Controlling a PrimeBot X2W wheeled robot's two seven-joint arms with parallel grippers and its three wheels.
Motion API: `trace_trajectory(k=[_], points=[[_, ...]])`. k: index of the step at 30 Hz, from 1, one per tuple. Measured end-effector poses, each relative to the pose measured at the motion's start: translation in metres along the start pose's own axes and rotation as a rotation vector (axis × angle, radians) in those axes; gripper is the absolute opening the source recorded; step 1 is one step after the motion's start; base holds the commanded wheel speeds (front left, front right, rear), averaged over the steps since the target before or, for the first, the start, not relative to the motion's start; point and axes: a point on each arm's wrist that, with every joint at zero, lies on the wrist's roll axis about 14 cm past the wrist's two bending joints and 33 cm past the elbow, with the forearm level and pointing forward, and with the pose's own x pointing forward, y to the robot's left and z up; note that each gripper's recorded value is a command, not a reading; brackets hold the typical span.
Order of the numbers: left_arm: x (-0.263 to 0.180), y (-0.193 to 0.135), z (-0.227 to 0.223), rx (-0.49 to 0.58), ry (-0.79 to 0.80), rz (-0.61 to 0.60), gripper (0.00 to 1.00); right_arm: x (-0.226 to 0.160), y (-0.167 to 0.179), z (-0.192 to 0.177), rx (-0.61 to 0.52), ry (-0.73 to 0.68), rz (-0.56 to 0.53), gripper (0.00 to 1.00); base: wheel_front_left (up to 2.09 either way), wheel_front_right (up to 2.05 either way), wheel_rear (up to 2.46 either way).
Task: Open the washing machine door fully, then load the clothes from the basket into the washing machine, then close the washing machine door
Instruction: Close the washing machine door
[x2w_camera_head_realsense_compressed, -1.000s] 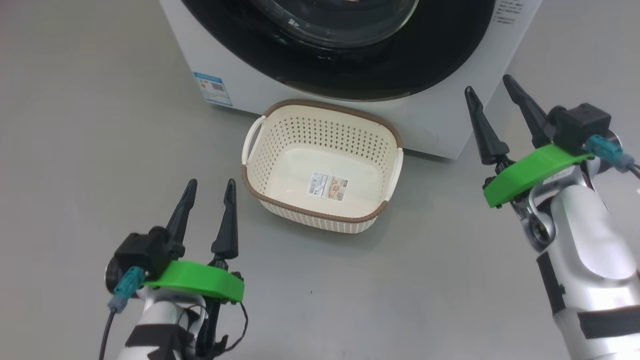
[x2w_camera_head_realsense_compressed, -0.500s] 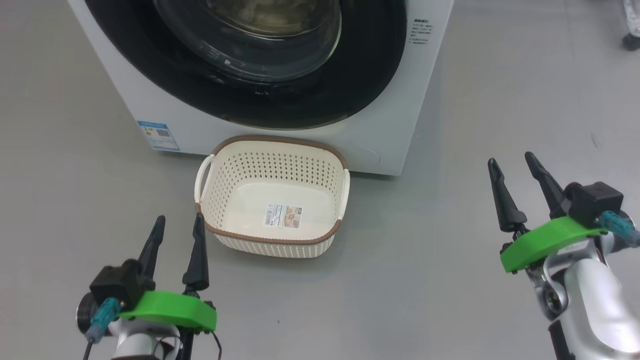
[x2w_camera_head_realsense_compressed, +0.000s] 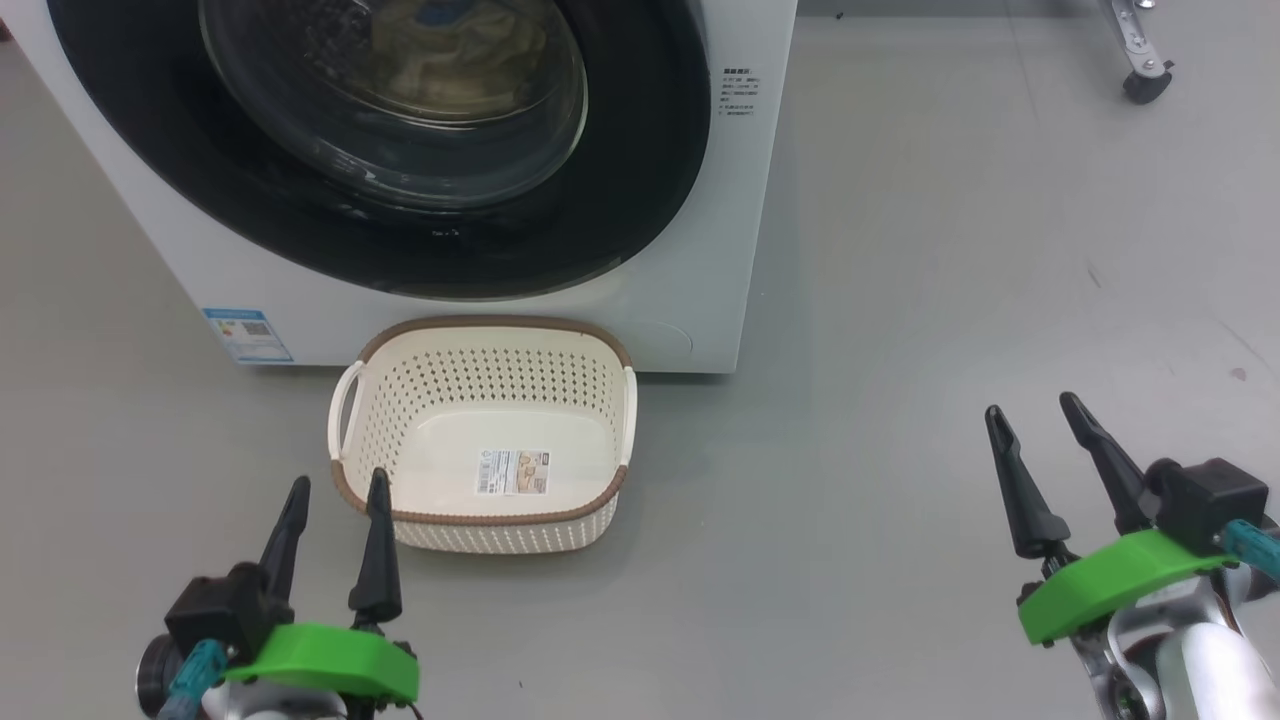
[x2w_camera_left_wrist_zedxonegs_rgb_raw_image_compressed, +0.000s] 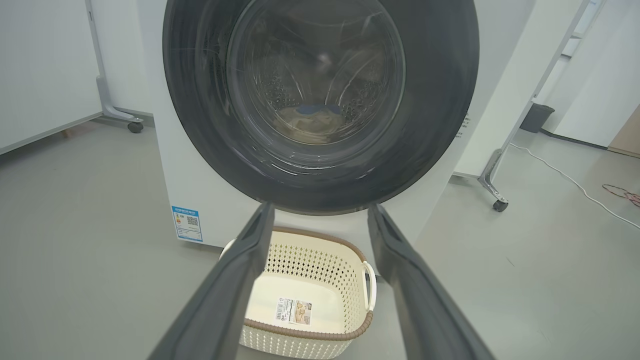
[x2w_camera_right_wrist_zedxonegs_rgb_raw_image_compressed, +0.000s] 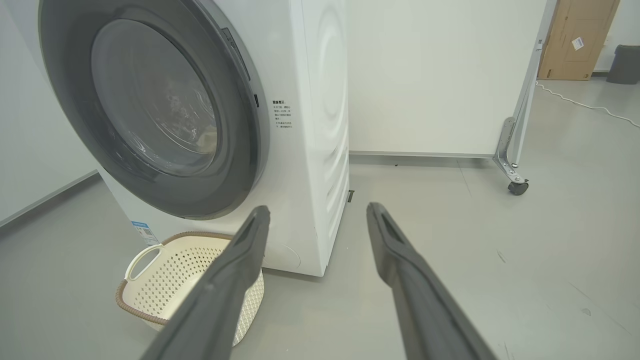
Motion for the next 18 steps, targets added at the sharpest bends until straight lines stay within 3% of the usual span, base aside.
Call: trace_trajectory(k=[18], points=[[0.0, -0.004, 0.001, 0.007, -0.005, -0.014, 1.0, -0.026, -0.016, 0.003, 0.024, 0.015, -0.055, 1.0, 0.0, 0.0, 0.0]])
